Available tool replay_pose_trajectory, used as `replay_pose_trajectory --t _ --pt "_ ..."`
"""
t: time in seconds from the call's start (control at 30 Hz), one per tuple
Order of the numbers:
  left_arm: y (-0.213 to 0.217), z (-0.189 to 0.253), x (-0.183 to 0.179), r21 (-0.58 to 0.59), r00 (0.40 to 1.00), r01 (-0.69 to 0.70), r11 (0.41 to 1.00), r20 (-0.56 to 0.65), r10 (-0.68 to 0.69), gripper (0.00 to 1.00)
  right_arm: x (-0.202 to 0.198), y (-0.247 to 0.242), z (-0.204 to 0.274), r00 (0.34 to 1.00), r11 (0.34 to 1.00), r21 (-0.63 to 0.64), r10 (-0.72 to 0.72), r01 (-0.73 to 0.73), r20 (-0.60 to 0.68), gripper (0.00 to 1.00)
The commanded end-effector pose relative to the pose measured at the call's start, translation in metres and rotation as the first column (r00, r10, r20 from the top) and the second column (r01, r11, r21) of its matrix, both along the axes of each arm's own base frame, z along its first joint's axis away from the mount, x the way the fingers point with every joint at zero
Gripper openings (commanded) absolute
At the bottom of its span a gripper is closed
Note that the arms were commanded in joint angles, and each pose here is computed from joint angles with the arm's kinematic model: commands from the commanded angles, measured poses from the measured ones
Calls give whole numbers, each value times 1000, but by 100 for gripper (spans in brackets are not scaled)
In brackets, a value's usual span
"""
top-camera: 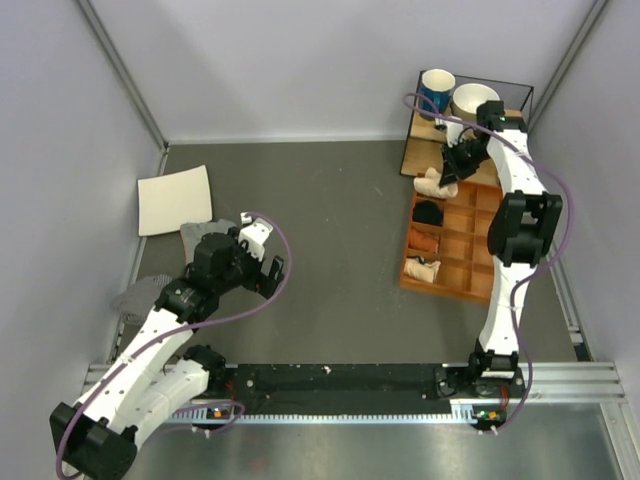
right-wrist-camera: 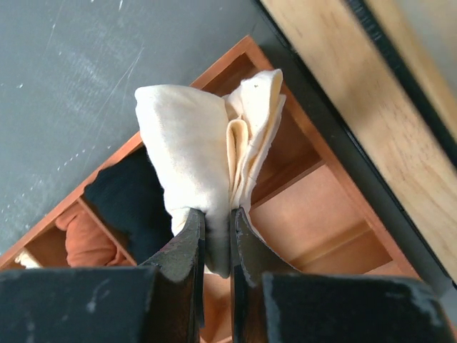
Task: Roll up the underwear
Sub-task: Place the underwear in the storage box.
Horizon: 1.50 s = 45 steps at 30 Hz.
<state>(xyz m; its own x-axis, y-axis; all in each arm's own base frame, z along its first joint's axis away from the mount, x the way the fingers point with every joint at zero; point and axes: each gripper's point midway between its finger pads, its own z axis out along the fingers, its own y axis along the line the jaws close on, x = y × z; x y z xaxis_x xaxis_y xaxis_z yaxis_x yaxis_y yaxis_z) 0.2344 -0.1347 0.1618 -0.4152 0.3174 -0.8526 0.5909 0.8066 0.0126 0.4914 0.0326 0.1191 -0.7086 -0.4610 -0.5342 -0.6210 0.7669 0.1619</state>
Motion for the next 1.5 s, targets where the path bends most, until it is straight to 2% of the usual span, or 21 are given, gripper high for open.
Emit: replay_pose_trajectory --t 0.0,0.33,0.6,0.7,1.03,1.23,1.47 --pt "-1 17 11 -11 998 -8 1000 66 9 99 27 -3 11 996 999 17 -48 47 80 0" --pt "-2 13 12 -3 999 -2 1000 52 2 99 28 6 -30 999 998 22 -54 54 1 0" --pt "-3 12 12 -3 999 1 1000 45 -1 99 18 6 -70 998 995 -102 -24 18 -54 0" --pt "-4 11 13 -2 999 4 1000 44 -3 99 11 19 -84 997 989 -144 15 -25 -70 0" --pt "-4 10 12 -1 999 6 1000 37 -6 99 -2 17 -113 993 958 -276 43 -72 -109 0" --pt "-5 10 12 -3 999 12 1000 38 -12 99 -12 10 -111 991 940 -324 67 -102 -118 1" --pt "-6 12 11 -10 999 17 1000 42 -16 99 -16 11 -89 993 942 -317 91 -111 -79 14"
